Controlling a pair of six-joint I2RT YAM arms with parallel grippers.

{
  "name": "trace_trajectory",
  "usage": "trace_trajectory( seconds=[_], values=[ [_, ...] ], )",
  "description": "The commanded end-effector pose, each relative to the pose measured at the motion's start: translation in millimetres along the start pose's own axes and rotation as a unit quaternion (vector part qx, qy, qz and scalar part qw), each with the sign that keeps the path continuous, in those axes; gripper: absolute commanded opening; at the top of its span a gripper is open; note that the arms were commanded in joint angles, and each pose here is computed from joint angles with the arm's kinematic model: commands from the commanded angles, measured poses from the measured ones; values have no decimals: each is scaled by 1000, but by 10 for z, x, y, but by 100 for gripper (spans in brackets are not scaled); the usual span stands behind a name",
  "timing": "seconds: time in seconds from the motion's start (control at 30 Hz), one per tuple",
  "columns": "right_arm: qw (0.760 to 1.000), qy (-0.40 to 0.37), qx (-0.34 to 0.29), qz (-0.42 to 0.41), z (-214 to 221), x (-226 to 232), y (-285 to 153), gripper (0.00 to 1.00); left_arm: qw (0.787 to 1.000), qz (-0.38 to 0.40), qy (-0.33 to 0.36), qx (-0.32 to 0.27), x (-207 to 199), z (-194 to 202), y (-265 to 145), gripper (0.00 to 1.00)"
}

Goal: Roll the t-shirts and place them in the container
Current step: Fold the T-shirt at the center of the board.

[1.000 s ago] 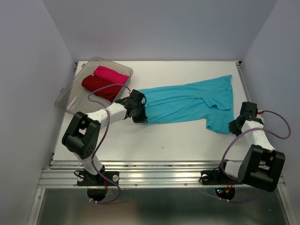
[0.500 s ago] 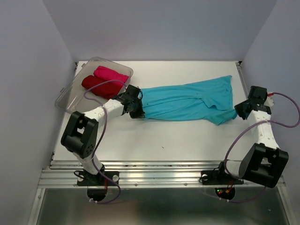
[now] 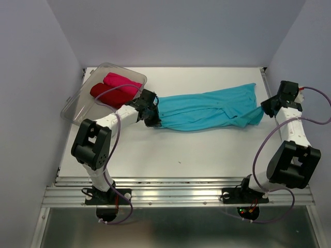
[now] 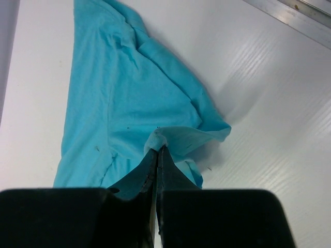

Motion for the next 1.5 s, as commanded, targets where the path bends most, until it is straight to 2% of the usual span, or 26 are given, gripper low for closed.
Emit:
trace_trajectory(
  seconds=[0.0, 0.1, 0.3, 0.47, 0.53, 0.57, 0.63, 0.67, 0.7, 0.73, 0.9, 1.1, 1.27, 1.47],
  values=[
    [998, 3, -46, -41, -324, 189, -11, 1, 1000, 6, -1, -7, -51, -129, -57, 0],
    [998, -1, -48, -51, -411, 267, 72, 1, 1000, 5, -10, -1, -21, -157, -33, 0],
    [998, -16, -41, -51, -438, 283, 83, 1, 999, 12, -8, 50, 54, 28, -82, 0],
    [999, -30, -18, -35, -196, 125, 28, 1, 996, 13, -1, 92, 186, 243, -156, 0],
    [999, -31, -7, -33, -67, 55, -2, 1, 994, 17, -2, 105, 232, 318, -203, 4],
    [999, -32, -4, -31, -28, 32, -3, 1, 994, 18, -2, 106, 246, 336, -222, 10],
    [999, -35, 5, -25, 58, -20, 5, 1, 995, 22, 4, 102, 243, 339, -279, 50],
    [999, -36, 4, -22, 63, -33, -5, 1, 995, 17, 12, 102, 233, 320, -306, 76],
    [999, -36, 4, -22, 71, -39, -10, 1, 995, 13, 16, 99, 229, 309, -313, 80],
    [999, -38, 4, -22, 66, -37, -12, 1, 996, 8, 18, 93, 235, 291, -326, 81],
    [999, -39, 0, -31, 7, 8, -34, 1, 998, -8, 24, 57, 263, 235, -327, 48],
    [998, -42, 0, -37, -11, 28, -37, 1, 999, -16, 21, 22, 258, 129, -183, 37],
    [999, -43, 3, -30, 22, 1, -14, 1, 1000, -20, 9, 22, 217, 68, 8, 45],
    [999, -44, 5, -29, 18, 5, 9, 1, 999, -21, 5, 47, 231, 109, 145, 47]
  ],
)
Point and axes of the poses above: each gripper's point midway between its finger pads, its own y axis out along the fingers, its own x axis along the line the jaws close on, z = x × y, the point moved 7 cm from there along -y, back along the fingers, and after that the axes turned 15 degrees about -y, right-handed, at the moved point
